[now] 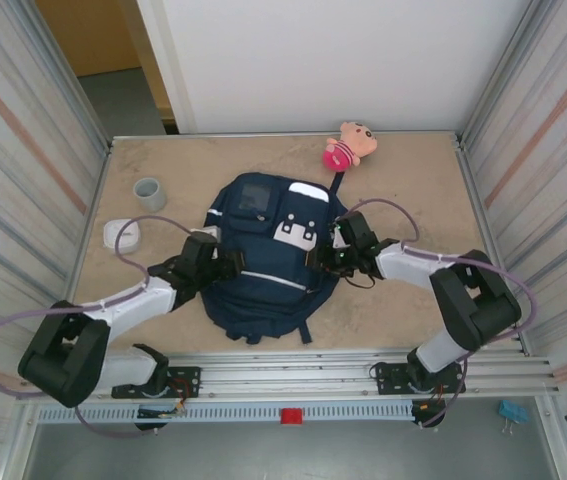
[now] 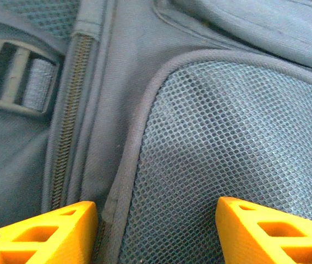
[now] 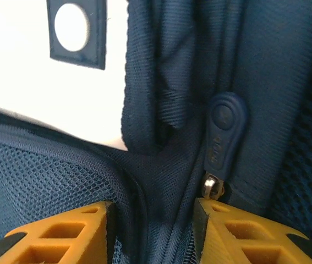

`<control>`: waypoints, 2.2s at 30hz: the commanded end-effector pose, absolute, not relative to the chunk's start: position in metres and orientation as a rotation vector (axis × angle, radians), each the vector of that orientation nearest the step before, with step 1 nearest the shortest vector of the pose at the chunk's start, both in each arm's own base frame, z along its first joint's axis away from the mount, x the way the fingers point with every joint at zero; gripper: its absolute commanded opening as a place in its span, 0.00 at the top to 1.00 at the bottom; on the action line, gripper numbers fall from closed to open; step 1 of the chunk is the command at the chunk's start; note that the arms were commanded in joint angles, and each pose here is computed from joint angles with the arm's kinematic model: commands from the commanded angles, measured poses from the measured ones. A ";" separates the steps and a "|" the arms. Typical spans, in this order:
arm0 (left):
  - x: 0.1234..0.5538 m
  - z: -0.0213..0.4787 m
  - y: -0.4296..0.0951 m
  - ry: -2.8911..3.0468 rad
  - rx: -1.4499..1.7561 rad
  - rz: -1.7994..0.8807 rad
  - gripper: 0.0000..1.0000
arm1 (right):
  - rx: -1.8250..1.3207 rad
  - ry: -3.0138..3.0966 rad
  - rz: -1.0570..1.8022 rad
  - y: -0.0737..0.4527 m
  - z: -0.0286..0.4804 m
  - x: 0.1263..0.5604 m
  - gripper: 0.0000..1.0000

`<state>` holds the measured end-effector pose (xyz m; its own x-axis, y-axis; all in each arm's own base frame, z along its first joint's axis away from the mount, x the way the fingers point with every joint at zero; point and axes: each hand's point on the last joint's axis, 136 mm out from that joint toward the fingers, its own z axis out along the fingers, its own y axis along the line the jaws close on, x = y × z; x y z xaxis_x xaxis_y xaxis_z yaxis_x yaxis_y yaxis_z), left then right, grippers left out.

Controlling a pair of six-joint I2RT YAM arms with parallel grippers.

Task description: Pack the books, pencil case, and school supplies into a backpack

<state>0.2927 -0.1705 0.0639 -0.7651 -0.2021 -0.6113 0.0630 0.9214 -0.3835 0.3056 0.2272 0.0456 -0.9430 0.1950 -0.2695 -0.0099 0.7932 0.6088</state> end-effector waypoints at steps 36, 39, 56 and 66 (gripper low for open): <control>0.286 0.145 -0.006 1.669 0.046 0.162 0.01 | 0.005 1.912 0.123 0.017 0.120 0.358 0.01; 0.301 0.143 -0.009 1.704 0.051 0.143 0.01 | -0.042 1.967 0.097 0.021 0.110 0.370 0.01; 0.392 0.095 0.002 1.925 0.015 0.110 0.01 | 0.086 1.982 0.088 -0.010 0.081 0.394 0.01; 0.395 0.091 -0.006 1.964 0.061 0.056 0.01 | 0.087 1.985 0.086 -0.010 0.081 0.394 0.01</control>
<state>0.3912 -0.0033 0.0858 -0.3902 0.0705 -0.9180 -0.0034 0.9969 0.0780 0.3860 -0.0087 0.0672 -0.4448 0.0982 -0.8902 0.0118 0.9945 0.1038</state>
